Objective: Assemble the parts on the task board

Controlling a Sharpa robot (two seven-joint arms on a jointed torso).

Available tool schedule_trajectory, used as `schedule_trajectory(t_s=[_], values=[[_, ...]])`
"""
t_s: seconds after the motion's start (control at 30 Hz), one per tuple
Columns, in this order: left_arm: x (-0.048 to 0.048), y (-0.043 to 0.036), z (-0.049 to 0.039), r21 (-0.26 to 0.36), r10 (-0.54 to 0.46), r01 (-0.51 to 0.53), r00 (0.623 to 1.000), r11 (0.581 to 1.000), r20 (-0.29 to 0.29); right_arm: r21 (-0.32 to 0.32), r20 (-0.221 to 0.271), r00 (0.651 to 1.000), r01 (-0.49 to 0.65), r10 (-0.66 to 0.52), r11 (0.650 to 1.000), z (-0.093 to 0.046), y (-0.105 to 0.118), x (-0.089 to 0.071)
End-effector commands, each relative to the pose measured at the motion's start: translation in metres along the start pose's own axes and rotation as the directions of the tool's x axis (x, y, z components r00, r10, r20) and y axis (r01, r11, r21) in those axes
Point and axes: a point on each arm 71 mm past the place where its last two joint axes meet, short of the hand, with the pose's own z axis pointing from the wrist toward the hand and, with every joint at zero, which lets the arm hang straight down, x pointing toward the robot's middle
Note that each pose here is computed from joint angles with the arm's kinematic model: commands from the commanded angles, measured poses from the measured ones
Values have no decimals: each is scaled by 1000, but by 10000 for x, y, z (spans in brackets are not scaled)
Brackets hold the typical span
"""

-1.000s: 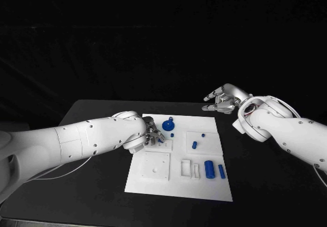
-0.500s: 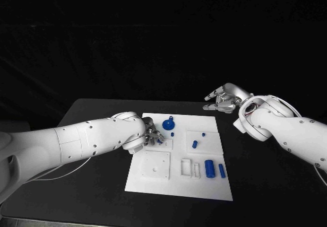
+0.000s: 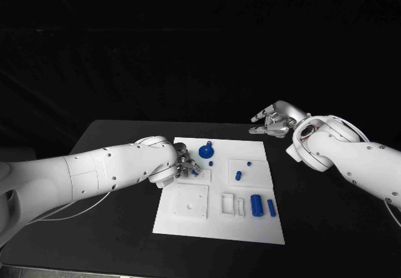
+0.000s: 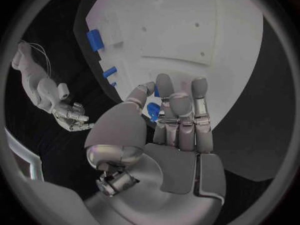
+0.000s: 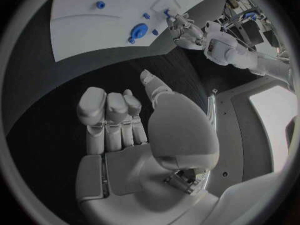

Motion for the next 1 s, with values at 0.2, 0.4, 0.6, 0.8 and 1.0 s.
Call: schedule_trajectory(t_s=[0.2, 0.4, 0.6, 0.8, 1.0], values=[[61, 29, -1, -17, 37, -38, 998, 999, -43, -3, -15, 1000, 4, -4, 1000, 3, 4, 10], [70, 26, -5, -15, 43, -43, 998, 999, -50, -1, -16, 1000, 5, -5, 1000, 6, -3, 10], [80, 20, -10, -13, 48, -49, 997, 999, -54, 1, -17, 1000, 5, -5, 1000, 8, -8, 10], [76, 22, -10, -14, 57, -58, 997, 998, -51, 1, -18, 1000, 5, -5, 1000, 9, -10, 12], [72, 26, -8, -15, 65, -66, 997, 998, -48, 1, -19, 1000, 5, -5, 1000, 11, -9, 15]])
